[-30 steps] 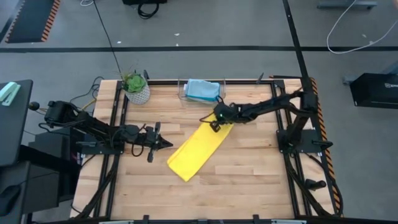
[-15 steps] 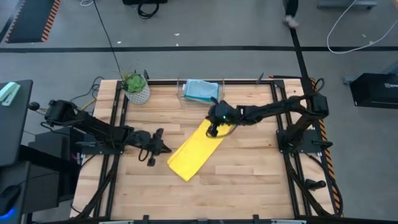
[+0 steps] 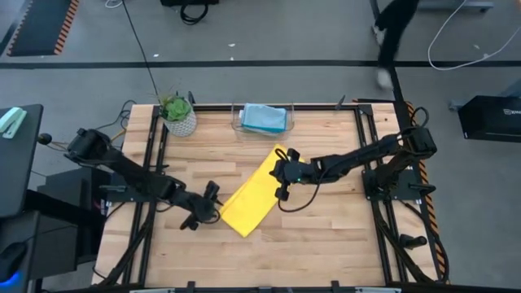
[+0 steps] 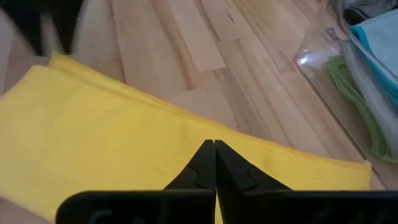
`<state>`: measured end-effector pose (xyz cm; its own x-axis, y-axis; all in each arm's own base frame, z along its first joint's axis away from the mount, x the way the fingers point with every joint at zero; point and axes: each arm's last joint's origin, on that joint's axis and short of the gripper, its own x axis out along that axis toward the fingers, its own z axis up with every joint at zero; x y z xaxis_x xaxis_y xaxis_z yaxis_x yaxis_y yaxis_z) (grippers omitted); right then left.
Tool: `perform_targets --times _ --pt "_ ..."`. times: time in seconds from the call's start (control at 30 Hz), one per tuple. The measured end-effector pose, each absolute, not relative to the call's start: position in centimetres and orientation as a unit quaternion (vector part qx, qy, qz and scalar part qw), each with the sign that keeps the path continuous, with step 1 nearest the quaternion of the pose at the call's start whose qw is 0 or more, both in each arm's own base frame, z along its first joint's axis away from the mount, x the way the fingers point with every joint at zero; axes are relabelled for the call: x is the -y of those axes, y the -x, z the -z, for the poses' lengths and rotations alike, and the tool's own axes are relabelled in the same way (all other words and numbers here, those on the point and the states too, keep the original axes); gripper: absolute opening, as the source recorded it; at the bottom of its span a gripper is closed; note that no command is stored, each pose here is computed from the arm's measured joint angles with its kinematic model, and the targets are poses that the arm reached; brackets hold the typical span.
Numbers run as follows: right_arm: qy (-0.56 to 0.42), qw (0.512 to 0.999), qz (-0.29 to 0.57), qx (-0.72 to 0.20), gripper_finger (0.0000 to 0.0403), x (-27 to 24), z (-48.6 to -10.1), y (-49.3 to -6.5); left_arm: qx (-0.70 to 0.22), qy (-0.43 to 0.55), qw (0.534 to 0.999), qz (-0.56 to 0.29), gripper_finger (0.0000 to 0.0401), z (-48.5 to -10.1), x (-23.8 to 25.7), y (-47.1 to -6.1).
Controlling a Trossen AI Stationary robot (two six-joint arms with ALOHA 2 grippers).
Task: Fold microfiber towels
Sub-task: Fold the yellow microfiber cloth
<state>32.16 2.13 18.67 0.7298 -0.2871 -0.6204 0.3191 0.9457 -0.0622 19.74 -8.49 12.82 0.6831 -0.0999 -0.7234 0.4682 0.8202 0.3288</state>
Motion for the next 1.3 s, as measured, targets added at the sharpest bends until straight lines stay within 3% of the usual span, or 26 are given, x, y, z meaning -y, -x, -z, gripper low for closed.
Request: perform_targets --times 0.13,0.23,0.53,0.9,1.17,1.3 --pt "-0.024 0.93 0.16 -0.329 0.0004 -2.5 -18.7 -32.1 -0.38 -0.299 0.862 0.154 0.0233 -11.7 8.4 -20.0" --pt "-0.024 0.93 0.16 -0.329 0.0004 -2.5 -18.7 -32.1 -0.376 -0.322 0.855 0.156 0.0204 -11.5 8.5 -20.2" --pt "-0.012 0.931 0.146 -0.334 0.0005 -3.3 -18.6 -32.0 -0.354 -0.309 0.87 0.152 0.0014 -12.0 9.0 -21.0" --pt "-0.041 0.932 0.088 -0.349 0.0032 -9.6 -18.3 -30.3 -0.314 -0.127 0.93 0.144 0.0012 -13.7 12.4 -23.1" --pt "-0.042 0.938 0.082 -0.335 0.0057 -12.7 -18.3 -29.1 -0.337 -0.128 0.918 0.163 0.0012 -12.3 17.7 -27.2" --pt "-0.034 0.939 0.081 -0.332 0.0057 -13.3 -18.3 -28.8 -0.393 -0.153 0.892 0.165 0.0053 -12.8 19.4 -28.0"
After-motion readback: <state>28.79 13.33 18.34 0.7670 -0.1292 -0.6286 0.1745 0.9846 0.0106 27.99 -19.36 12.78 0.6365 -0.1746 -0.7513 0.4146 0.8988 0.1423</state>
